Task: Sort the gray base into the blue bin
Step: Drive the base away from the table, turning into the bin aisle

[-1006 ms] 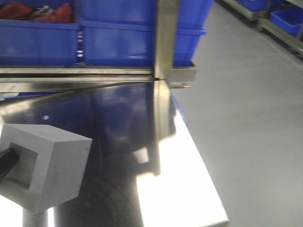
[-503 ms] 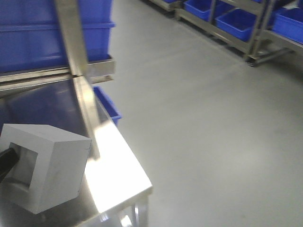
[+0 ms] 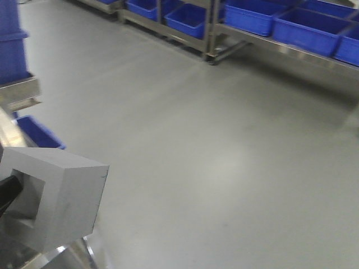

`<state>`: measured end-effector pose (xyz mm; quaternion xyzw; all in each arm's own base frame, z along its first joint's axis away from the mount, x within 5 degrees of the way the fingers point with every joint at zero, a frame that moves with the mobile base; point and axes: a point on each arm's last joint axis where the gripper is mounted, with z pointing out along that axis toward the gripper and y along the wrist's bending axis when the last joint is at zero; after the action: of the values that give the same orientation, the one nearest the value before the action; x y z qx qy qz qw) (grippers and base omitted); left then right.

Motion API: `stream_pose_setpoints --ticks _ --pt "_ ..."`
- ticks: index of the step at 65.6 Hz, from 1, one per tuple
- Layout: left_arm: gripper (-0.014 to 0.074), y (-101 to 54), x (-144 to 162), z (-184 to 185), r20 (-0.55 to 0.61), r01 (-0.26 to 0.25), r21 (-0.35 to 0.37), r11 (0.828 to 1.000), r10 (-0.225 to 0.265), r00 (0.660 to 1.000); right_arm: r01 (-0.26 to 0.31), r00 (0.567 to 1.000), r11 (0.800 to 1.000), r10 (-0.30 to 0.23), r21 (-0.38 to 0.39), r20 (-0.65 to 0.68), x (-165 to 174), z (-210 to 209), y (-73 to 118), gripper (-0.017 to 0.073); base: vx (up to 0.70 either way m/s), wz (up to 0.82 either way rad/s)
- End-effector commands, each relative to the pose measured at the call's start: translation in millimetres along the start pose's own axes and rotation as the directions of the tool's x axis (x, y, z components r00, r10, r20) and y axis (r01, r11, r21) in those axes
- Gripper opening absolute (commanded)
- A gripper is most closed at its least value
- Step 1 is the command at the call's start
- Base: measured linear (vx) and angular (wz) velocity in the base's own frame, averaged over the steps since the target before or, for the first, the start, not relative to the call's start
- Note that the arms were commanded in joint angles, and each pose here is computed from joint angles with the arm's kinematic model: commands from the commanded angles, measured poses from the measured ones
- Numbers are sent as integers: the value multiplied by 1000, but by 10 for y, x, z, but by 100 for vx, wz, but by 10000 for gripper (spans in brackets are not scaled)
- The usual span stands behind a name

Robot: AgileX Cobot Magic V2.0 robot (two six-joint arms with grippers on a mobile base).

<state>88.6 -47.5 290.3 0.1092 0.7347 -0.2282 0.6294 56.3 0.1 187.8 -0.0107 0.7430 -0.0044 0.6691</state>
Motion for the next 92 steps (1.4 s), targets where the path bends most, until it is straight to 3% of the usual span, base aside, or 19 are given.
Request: stream_pose_setpoints --ticks 1,60,92 --pt "-6 -22 -192 -26 133 14 9 1000 -15 991 11 997 1000 -11 3 72 -25 -1 0 -9 -6 -63" --pt "-6 -22 -192 -26 133 14 9 1000 -15 991 11 997 1000 -11 3 72 -25 -1 0 -9 5 -70" --pt "-6 -22 -192 -26 133 14 9 1000 -15 991 11 997 1000 -11 3 72 -25 -1 0 -9 27 -27"
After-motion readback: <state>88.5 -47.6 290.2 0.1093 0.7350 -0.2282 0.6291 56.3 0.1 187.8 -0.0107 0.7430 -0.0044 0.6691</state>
